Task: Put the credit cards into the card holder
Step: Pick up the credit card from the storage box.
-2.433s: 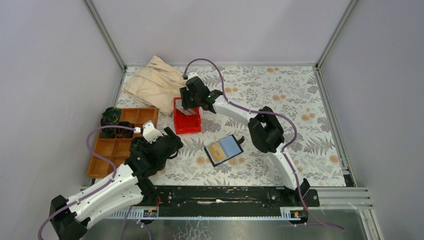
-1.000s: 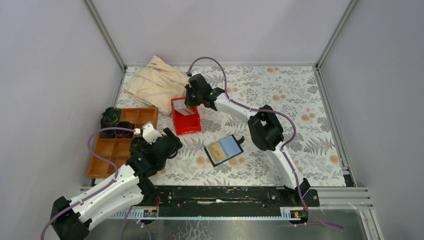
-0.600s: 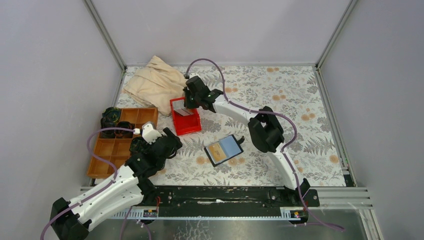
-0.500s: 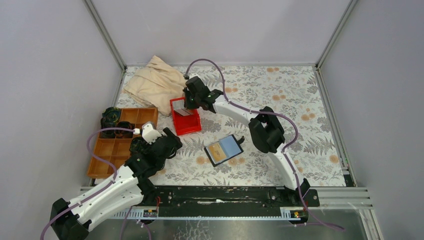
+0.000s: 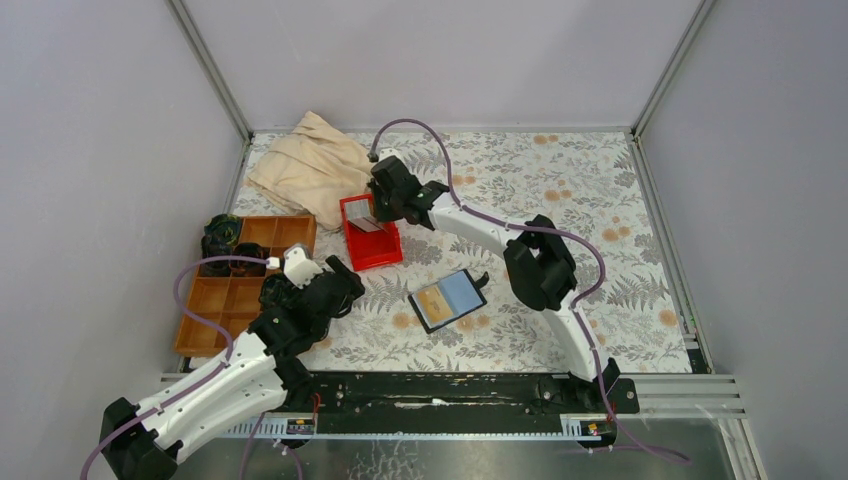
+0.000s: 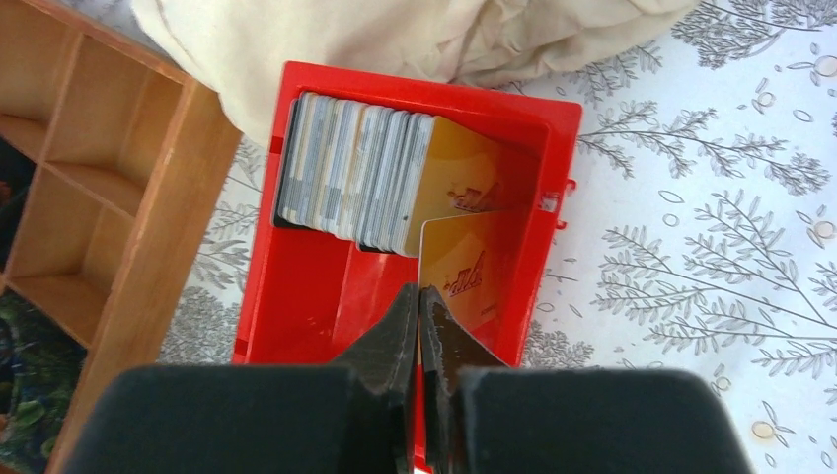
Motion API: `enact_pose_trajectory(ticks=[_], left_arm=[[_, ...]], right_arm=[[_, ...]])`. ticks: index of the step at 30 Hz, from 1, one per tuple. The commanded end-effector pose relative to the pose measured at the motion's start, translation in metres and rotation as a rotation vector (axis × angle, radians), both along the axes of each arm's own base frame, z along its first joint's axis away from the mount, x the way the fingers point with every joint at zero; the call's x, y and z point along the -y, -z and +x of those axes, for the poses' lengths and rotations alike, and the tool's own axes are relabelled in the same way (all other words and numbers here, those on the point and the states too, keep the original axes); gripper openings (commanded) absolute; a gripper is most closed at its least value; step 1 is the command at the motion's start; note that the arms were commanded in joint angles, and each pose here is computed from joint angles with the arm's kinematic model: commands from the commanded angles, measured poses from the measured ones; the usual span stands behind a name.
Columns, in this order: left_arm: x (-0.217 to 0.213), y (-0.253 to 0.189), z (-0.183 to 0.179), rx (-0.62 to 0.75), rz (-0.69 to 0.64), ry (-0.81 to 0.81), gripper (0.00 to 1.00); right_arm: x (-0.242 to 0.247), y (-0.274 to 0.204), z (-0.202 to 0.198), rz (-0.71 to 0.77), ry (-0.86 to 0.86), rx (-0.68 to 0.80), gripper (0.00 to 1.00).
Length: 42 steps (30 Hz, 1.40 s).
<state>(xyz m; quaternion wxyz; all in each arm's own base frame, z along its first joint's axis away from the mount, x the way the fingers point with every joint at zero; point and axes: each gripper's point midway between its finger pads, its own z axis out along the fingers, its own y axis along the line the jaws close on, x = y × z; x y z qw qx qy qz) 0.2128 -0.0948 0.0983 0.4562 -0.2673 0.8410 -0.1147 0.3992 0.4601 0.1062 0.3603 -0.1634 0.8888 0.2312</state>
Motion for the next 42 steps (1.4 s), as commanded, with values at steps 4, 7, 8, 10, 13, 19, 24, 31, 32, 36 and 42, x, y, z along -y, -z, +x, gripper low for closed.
enact_pose_trajectory(ticks=[4,7,8,10,13,19,24,31,32,36,42], left_arm=[[0.000,-0.004,0.009,0.059,-0.025,-0.026,0.85],[0.000,-0.006,0.012,0.068,-0.022,-0.033,0.85],[0.000,-0.006,0.013,0.069,-0.020,-0.033,0.85],[0.001,-0.007,0.015,0.073,-0.017,-0.036,0.85],[0.002,-0.011,0.018,0.084,-0.017,-0.037,0.85],[0.008,-0.023,0.027,0.128,-0.022,-0.028,0.86],[0.017,-0.038,0.035,0.162,-0.034,-0.006,0.87],[0.021,-0.061,0.043,0.216,-0.030,0.010,0.87],[0.022,-0.066,0.044,0.228,-0.031,0.021,0.87],[0.037,-0.087,0.047,0.293,-0.038,0.121,0.87],[0.084,-0.108,0.036,0.369,-0.061,0.444,0.87]], right_arm=[[0.017,-0.038,0.001,-0.065,0.018,0.133,0.00],[0.023,-0.040,0.001,-0.086,0.024,0.153,0.00],[0.024,-0.041,0.001,-0.090,0.025,0.159,0.00],[0.025,-0.046,0.001,-0.094,0.024,0.174,0.00],[0.026,-0.055,0.000,-0.094,0.019,0.196,0.00],[0.030,-0.075,-0.007,-0.091,0.009,0.242,0.00],[0.037,-0.088,-0.013,-0.086,0.015,0.271,0.00],[0.047,-0.105,-0.028,-0.070,0.005,0.291,0.00],[0.050,-0.107,-0.032,-0.068,0.002,0.291,0.00],[0.066,-0.122,-0.059,-0.037,-0.032,0.286,0.00],[0.107,-0.131,-0.118,0.013,-0.098,0.241,0.00]])
